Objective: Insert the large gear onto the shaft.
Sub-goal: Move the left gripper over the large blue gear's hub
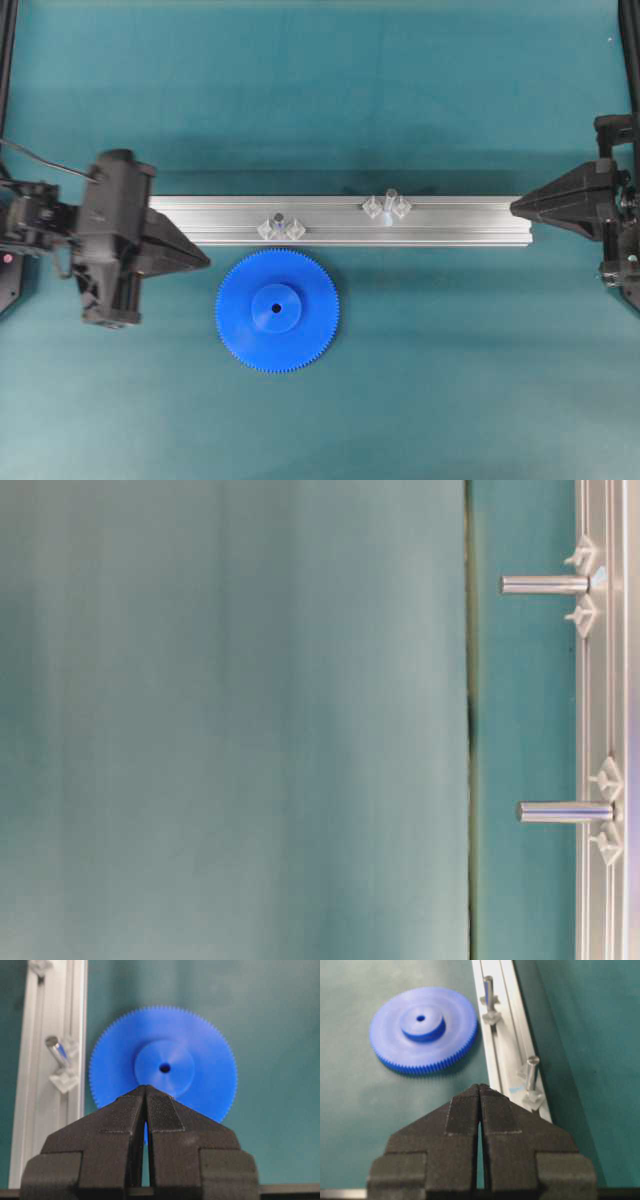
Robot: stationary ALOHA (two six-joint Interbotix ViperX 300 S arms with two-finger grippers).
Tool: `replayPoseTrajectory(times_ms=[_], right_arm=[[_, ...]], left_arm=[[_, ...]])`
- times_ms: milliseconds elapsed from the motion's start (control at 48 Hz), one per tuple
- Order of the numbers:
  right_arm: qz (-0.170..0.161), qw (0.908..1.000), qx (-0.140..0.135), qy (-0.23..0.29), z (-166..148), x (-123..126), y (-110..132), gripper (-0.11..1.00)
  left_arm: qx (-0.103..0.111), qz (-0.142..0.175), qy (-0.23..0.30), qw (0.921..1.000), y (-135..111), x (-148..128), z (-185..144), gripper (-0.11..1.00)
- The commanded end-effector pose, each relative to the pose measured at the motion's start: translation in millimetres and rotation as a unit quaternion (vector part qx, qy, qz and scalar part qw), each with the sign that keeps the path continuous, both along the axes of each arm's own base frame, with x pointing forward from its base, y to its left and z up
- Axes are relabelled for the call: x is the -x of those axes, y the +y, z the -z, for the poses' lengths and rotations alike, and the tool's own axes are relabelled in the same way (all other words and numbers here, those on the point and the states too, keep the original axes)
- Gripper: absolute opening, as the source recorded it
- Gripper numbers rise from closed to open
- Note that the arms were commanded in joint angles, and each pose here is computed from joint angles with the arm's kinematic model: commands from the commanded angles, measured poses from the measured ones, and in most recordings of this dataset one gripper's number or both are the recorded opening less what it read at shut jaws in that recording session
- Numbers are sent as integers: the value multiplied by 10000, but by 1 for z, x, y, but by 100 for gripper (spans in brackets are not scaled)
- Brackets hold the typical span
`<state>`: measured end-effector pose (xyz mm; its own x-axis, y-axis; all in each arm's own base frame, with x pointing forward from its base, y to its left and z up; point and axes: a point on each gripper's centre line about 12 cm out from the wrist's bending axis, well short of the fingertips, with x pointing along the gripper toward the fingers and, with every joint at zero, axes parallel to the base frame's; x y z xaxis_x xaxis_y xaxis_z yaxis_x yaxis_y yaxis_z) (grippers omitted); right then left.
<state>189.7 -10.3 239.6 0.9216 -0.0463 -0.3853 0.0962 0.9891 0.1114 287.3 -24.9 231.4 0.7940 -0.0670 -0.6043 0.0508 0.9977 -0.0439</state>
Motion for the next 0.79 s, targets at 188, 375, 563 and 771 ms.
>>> replayPoseTrajectory(times_ms=[188, 375, 563, 771], right_arm=[[32, 10000, -26, 75, 3, -1, -1, 1], [40, 10000, -26, 75, 3, -1, -1, 1], [48, 10000, -26, 75, 3, -1, -2, 1], [51, 9999, -33, 83, 3, -1, -2, 1]], left_arm=[[248, -174, 515, 9982, -9, -39, 9, -1], [251, -177, 1001, 9945, -17, -59, 23, -1], [223, -104, 1154, 9930, -24, -74, 31, -1], [168, -112, 1507, 9884, -26, -84, 48, -1]])
